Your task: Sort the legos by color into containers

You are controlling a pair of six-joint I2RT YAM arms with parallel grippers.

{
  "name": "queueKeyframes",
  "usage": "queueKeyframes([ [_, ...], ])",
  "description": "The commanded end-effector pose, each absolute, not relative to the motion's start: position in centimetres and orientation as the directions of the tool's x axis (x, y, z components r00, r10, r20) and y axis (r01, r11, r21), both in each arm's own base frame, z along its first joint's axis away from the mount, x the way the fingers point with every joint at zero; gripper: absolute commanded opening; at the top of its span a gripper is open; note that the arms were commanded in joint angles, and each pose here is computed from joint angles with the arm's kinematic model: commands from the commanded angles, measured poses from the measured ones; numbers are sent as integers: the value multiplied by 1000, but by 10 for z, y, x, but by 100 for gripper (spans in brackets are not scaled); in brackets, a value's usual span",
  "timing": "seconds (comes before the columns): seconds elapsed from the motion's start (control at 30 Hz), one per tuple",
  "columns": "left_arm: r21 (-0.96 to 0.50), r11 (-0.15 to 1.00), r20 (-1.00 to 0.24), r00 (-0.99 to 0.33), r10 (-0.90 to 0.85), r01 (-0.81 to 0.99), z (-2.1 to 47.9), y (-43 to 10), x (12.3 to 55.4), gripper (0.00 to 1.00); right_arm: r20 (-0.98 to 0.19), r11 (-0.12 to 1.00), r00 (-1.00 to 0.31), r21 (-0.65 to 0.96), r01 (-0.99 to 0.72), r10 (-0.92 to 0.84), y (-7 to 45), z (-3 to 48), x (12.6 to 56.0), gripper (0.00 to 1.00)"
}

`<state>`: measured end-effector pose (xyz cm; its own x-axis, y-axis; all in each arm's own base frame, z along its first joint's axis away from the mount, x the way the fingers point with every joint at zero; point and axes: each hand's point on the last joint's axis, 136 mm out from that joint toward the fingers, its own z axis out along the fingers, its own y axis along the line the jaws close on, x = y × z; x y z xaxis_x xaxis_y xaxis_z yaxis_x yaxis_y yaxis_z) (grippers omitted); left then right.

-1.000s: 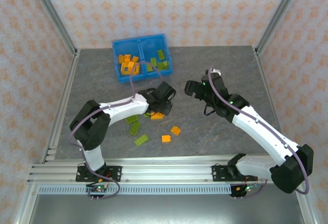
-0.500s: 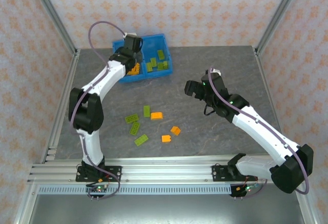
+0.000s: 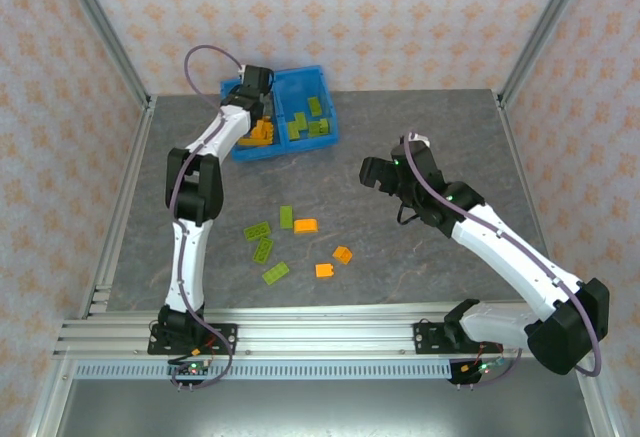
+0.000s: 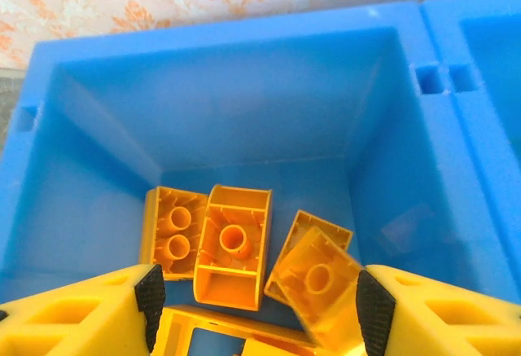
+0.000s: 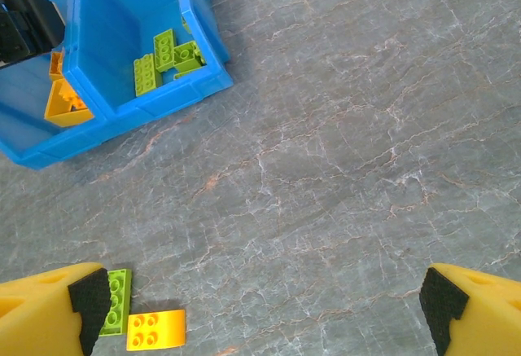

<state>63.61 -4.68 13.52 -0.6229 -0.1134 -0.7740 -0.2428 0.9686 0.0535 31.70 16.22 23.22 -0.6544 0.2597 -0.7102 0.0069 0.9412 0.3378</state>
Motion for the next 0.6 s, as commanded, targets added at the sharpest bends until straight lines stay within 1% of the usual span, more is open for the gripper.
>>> queueKeyframes([
  [0.0,-78,977,-840,-514,-173,-200,219,-63,623,66,-719,935,-635,355,15,283,164,243,321,99],
  [0.07,-153,972,-850,-477,-222,-180,243,-67,606,66,-720,932,-631,362,10,287,165,246,322,99],
  [0.13,-240,958,-846,-450,-287,-160,266,-72,581,66,-709,934,-649,356,8,276,170,238,326,99],
  [0.17,-274,949,-834,-454,-315,-154,268,-74,570,67,-705,934,-656,358,0,270,173,236,326,99],
  [0.2,-323,936,-827,-440,-350,-138,284,-76,551,67,-700,932,-666,362,-20,258,178,234,327,99],
  [0.3,-411,906,-783,-471,-406,-99,288,-87,502,68,-693,921,-705,358,-153,152,203,225,324,99],
  [0.37,-416,905,-766,-504,-400,-87,281,-91,466,70,-697,898,-717,316,-304,3,228,215,313,98],
  [0.43,-390,919,-759,-541,-362,-67,274,-95,426,72,-695,847,-692,237,-476,-194,255,199,297,99],
  [0.5,-358,933,-755,-574,-317,-44,265,-97,393,74,-676,811,-670,181,-556,-308,271,185,289,98],
  [0.57,-322,946,-735,-618,-279,-42,253,-93,363,76,-663,758,-638,161,-632,-392,287,174,284,98],
])
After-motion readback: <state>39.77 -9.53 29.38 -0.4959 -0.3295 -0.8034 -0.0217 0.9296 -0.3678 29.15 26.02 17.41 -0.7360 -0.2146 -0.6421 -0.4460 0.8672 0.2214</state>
